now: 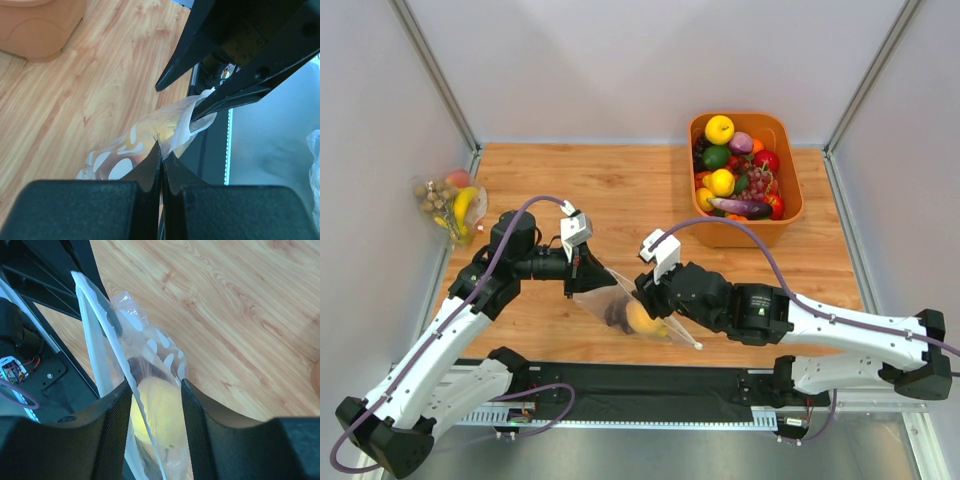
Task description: Open the zip-top bag and remove the fake food
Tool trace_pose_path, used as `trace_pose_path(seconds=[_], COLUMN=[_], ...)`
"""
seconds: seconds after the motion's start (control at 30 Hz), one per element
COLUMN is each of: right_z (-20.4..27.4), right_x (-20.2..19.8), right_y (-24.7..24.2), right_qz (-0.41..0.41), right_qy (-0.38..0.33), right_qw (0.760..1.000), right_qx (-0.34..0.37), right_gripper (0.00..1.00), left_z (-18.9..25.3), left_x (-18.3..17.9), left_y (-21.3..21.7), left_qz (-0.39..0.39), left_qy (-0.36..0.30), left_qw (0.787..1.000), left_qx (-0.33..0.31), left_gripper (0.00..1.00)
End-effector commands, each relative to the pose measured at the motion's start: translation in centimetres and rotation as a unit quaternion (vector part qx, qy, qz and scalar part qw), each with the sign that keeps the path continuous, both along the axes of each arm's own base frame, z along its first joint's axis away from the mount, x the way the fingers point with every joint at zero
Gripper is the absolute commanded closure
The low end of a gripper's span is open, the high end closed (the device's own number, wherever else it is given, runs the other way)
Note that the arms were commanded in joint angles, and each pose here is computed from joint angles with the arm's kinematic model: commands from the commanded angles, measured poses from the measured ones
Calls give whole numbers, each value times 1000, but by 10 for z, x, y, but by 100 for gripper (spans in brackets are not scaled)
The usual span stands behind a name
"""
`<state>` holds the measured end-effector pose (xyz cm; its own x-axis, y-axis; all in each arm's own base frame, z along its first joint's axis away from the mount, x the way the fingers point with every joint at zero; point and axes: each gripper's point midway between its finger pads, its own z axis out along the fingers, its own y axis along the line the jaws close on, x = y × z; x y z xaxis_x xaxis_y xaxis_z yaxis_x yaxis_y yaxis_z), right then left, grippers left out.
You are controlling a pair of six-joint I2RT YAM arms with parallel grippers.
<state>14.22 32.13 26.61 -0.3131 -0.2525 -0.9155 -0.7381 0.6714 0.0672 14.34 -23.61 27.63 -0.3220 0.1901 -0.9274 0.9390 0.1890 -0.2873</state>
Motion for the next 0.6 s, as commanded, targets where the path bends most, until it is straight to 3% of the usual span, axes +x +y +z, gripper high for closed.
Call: trace_pose_path(seconds=[0.0, 0.1, 0.13, 0.17, 0.2, 0.3, 0.4, 0.57], right_z=[-2, -9, -12, -11, -12, -8, -2, 12], right_x=[-2, -4, -5, -4, -2, 9, 26, 46], right_y=[12, 18, 21, 21, 21, 15, 4, -3], right_qz=[15, 23, 27, 24, 18, -26, -82, -144], right_qy=[6, 12, 16, 17, 16, 12, 12, 7], right_qw=[1000, 1000, 999, 999, 1000, 1000, 997, 989], right_qx=[16, 13, 11, 12, 10, 10, 6, 18], right_gripper=[55, 70, 87, 97, 100, 100, 100, 100], left_z=[12, 11, 12, 12, 11, 13, 14, 21], left_x=[-4, -3, -1, 0, 2, 9, 27, 55], left_y=[-3, -4, -3, -3, -2, 3, 14, 38], left_qz=[-24, -21, -16, -11, -7, 24, 92, 212], left_qy=[-34, -31, -32, -34, -33, -46, -72, -101], left_qw=[999, 999, 999, 999, 999, 999, 993, 972], left_qx=[-15, -13, -12, -11, -9, 1, 15, 22], left_gripper=[100, 100, 100, 96, 82, 53, 46, 43])
